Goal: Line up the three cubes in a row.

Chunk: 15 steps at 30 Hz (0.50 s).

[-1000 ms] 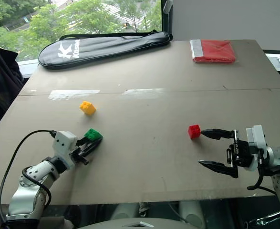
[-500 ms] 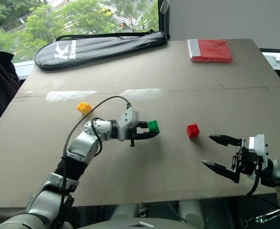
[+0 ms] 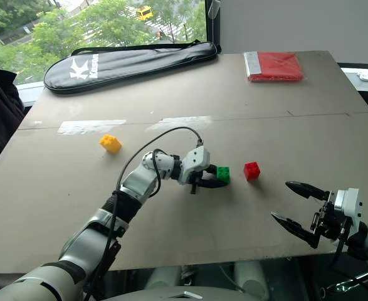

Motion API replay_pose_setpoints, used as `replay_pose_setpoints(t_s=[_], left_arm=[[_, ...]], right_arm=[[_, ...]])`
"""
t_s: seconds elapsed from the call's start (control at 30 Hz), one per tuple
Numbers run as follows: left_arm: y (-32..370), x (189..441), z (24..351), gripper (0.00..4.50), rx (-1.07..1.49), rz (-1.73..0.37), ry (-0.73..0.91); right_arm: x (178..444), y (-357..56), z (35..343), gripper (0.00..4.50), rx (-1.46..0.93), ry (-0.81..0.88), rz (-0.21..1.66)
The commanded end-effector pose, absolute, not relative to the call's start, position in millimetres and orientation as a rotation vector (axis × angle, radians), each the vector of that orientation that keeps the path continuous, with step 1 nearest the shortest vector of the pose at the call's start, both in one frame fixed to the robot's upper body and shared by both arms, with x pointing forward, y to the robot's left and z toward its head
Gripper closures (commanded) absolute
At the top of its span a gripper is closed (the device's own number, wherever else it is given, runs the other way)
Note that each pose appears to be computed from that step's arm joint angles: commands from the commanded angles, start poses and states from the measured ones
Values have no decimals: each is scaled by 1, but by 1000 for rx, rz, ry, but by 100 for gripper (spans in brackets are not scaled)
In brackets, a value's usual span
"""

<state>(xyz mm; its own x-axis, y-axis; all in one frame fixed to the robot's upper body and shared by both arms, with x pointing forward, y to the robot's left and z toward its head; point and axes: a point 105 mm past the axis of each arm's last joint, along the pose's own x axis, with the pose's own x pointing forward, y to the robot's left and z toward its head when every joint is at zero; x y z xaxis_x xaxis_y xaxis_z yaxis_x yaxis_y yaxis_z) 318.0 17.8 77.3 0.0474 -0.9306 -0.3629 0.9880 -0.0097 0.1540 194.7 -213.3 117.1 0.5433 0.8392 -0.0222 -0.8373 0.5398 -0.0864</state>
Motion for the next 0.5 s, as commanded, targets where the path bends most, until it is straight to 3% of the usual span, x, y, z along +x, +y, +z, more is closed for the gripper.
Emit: replay_pose_setpoints(t_s=[0.03,0.5], left_arm=[[13,320,78,320,448,-1526,153],[17,328,70,320,524,-1470,154]], right_arm=[[195,-218,125,0,-133,-57,968],[203,-217,123,0,-140,-60,953]])
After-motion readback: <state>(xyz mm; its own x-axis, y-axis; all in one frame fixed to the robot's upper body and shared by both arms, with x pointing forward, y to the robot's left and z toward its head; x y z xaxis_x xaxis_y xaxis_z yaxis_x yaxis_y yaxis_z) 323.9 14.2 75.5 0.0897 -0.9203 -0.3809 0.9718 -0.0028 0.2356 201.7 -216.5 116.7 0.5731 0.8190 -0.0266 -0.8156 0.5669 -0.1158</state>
